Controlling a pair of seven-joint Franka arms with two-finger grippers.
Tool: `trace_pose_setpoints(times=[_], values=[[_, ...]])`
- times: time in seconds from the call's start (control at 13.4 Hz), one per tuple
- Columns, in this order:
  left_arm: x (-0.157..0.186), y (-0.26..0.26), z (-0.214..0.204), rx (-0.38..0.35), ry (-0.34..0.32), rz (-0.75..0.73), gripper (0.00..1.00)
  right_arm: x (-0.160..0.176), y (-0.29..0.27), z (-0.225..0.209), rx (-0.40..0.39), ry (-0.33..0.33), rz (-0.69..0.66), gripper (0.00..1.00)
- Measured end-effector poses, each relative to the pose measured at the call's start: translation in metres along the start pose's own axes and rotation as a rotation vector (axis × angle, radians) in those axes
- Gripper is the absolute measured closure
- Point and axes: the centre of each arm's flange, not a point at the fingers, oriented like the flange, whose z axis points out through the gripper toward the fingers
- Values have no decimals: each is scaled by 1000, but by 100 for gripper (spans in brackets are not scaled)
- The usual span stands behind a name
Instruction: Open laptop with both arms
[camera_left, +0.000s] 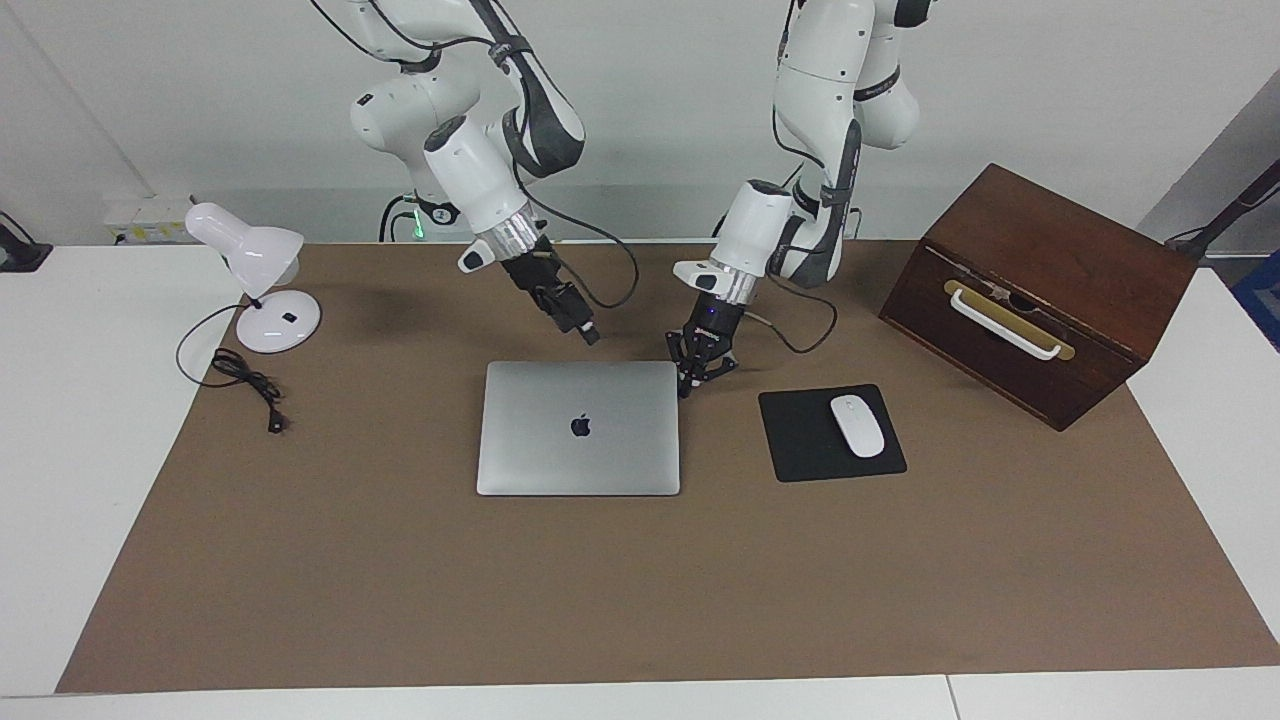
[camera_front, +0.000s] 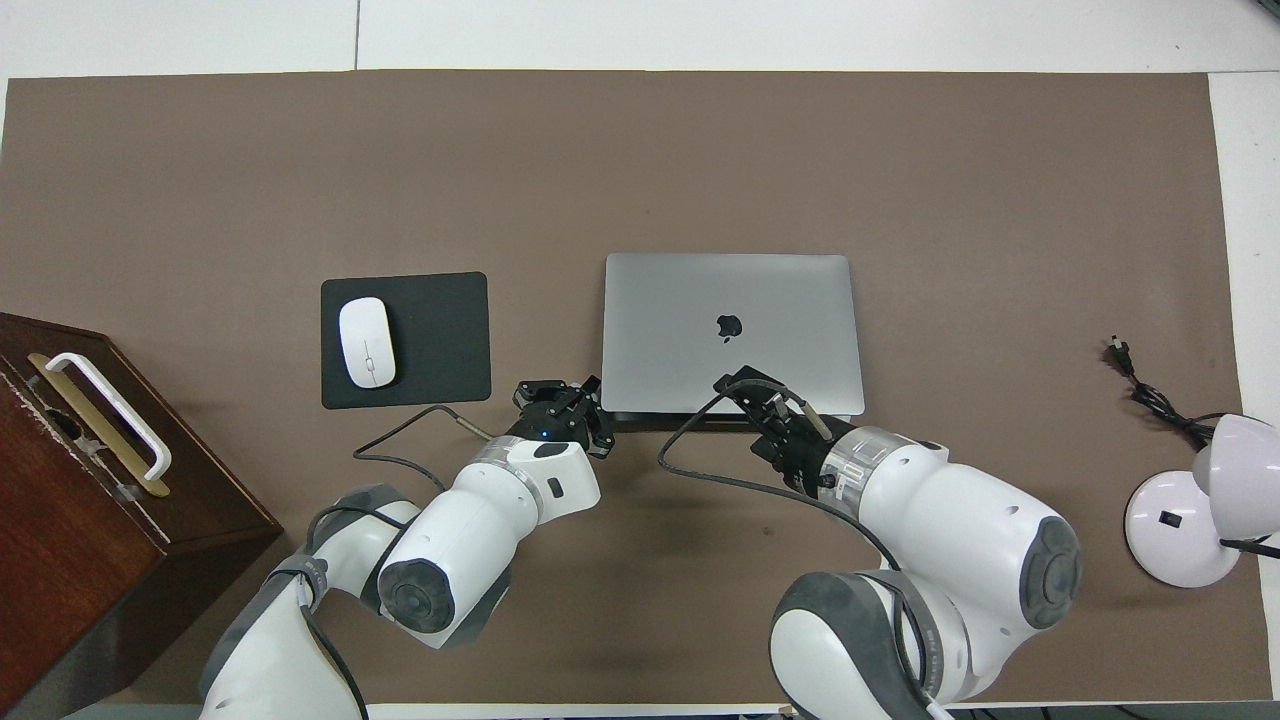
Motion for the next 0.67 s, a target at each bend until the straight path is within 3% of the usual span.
trace_pose_setpoints(times=[0.67], values=[[-2, 5, 7, -6, -9, 10, 99, 1, 29, 18, -70, 1, 11, 0]])
